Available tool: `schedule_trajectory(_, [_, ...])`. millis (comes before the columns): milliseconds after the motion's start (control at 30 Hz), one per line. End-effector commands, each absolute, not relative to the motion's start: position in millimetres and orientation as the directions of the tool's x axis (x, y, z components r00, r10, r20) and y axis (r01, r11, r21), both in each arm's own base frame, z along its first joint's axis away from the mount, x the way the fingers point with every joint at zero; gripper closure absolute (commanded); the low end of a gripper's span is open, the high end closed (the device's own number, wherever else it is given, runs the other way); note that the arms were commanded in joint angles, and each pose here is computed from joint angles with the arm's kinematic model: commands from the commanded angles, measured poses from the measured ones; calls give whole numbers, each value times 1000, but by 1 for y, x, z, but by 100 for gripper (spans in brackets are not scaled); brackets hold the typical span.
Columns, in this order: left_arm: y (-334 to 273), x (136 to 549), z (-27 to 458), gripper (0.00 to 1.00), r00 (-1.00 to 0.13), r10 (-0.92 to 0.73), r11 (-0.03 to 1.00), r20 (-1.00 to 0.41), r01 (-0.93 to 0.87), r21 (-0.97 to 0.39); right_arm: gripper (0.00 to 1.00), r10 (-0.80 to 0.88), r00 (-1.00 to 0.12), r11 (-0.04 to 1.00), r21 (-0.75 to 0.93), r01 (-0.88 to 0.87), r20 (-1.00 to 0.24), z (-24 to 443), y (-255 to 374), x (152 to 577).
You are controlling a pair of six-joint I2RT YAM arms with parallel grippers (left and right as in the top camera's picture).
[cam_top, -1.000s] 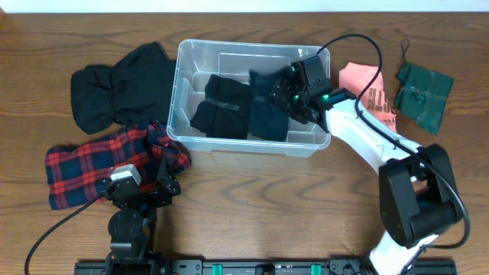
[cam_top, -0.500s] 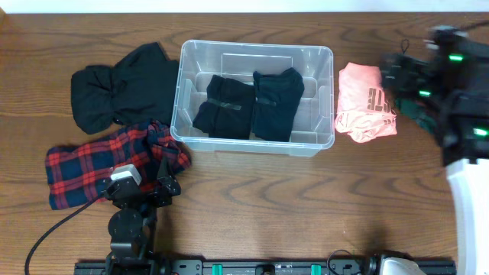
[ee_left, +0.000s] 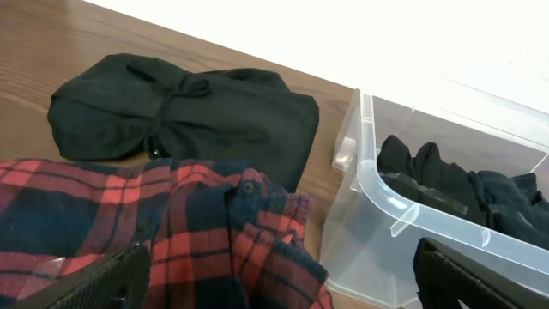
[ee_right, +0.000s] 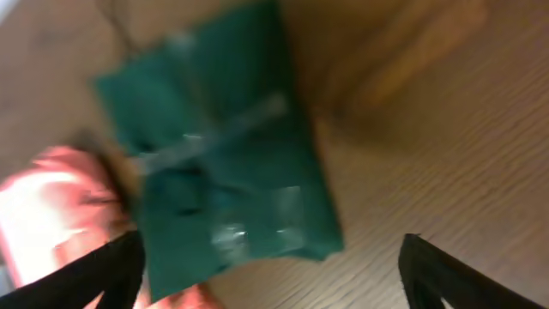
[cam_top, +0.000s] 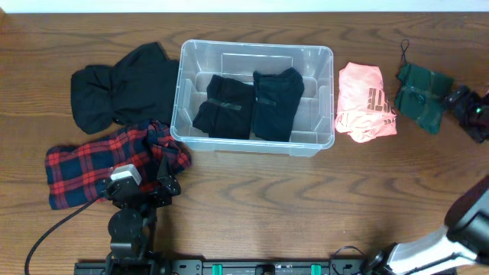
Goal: Pack container
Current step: 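Open the right gripper and move it to the green garment, then grasp the dark green folded garment and lower it into the bin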
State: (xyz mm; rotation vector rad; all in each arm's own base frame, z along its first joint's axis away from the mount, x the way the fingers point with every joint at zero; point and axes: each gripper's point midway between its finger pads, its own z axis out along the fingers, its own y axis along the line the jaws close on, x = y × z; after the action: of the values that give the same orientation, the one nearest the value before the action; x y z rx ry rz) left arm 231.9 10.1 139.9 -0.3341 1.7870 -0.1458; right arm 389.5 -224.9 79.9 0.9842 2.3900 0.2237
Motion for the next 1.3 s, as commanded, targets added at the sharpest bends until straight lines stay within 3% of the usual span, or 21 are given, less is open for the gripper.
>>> schedule_trajectory(0, [10, 232, 127, 2, -235, -292, 953, -927, -151, -262, 5, 678, -635, 734, 368, 570, -370, 48, -219, 393])
schedule_trajectory(100, [10, 232, 127, 2, -235, -292, 953, -927, -151, -262, 3, 680, -642, 730, 410, 547, -355, 31, -215, 401])
schedule_trajectory(233, [10, 232, 127, 2, -235, -292, 953, -927, -151, -262, 11, 672, -653, 722, 506, 472, -349, 23, -200, 419])
schedule_trajectory(300, [10, 232, 127, 2, -235, -292, 953, -927, -151, -262, 24, 687, -650, 710, 491, 505, -326, 12, -199, 418])
schedule_trajectory(367, [10, 232, 127, 2, -235, -292, 953, -927, -151, -262, 30, 737, -615, 659, 497, 564, -279, 4, -199, 416])
schedule_trajectory(500, [10, 232, 127, 2, -235, -292, 953, -927, -151, -262, 68, 764, -594, 626, 508, 592, -250, 2, -198, 415])
schedule_trajectory(600, [10, 232, 127, 2, -235, -292, 953, -927, -151, -262, 78, 772, -590, 616, 509, 602, -236, 14, -197, 408])
schedule_trajectory(733, [10, 232, 127, 2, -235, -292, 953, -927, -151, -262, 91, 763, -579, 625, 554, 550, -287, 69, -191, 407])
schedule_trajectory(867, [10, 232, 127, 2, -235, -292, 953, -927, -151, -262, 93, 719, -567, 675, 599, 431, -403, 156, -164, 402])
schedule_trajectory(1067, [10, 232, 127, 2, -235, -292, 953, -927, -151, -262, 98, 579, -588, 772, 611, 174, -564, 270, -70, 372])
schedule_trajectory(1267, [10, 232, 127, 2, -235, -292, 953, -927, -151, -262, 99, 475, -675, 740, 672, -41, -565, 308, 41, 355])
